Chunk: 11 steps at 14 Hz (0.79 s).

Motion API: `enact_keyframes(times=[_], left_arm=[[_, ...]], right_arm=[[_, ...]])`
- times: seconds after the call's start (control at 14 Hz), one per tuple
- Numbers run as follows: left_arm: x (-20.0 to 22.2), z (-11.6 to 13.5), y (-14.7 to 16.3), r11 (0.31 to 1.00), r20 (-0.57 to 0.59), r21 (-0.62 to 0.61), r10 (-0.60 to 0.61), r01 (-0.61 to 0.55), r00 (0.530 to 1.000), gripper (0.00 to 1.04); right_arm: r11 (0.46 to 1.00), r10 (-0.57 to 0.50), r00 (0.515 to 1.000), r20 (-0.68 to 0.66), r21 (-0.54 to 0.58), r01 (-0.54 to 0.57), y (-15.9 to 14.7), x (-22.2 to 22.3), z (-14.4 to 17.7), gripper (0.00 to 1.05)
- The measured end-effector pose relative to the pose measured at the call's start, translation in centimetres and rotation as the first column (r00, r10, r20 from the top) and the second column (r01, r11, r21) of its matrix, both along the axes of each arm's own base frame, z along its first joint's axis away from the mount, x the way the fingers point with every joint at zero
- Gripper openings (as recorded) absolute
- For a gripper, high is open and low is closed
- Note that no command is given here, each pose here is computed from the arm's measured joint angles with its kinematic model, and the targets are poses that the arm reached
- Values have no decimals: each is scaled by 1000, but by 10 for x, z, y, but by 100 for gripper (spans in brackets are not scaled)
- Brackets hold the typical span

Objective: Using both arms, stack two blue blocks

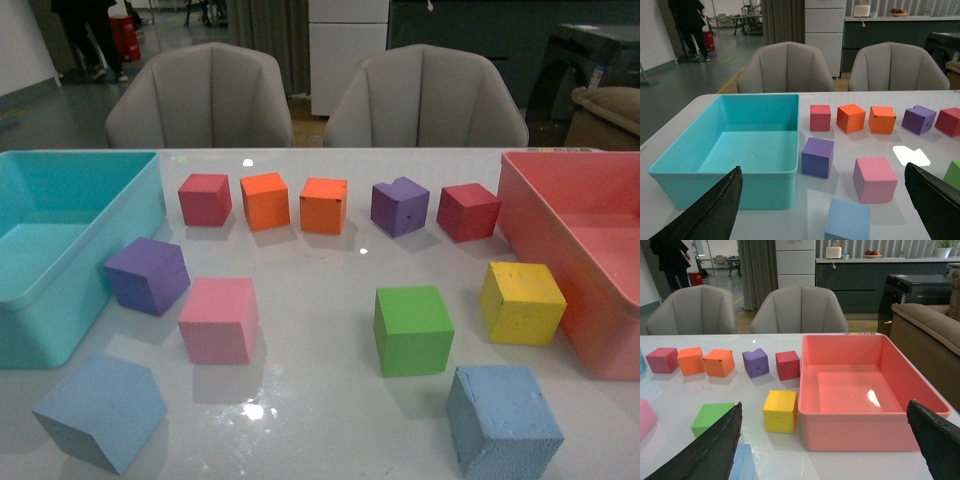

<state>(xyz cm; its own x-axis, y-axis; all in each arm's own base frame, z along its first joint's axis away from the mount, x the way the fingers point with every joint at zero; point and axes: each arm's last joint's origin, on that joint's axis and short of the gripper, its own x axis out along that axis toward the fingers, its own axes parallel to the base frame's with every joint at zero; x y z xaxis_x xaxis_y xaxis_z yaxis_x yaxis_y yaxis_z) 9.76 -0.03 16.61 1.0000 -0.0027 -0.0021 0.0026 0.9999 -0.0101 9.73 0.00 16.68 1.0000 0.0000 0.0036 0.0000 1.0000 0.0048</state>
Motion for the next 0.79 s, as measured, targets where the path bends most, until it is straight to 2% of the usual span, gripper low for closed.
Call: enact_keyframes(times=[0.79], left_arm=[[0,0,0,1000,0,0,0,0,1000,98]], right_arm=[[1000,0,1000,0,0,0,0,0,0,98]])
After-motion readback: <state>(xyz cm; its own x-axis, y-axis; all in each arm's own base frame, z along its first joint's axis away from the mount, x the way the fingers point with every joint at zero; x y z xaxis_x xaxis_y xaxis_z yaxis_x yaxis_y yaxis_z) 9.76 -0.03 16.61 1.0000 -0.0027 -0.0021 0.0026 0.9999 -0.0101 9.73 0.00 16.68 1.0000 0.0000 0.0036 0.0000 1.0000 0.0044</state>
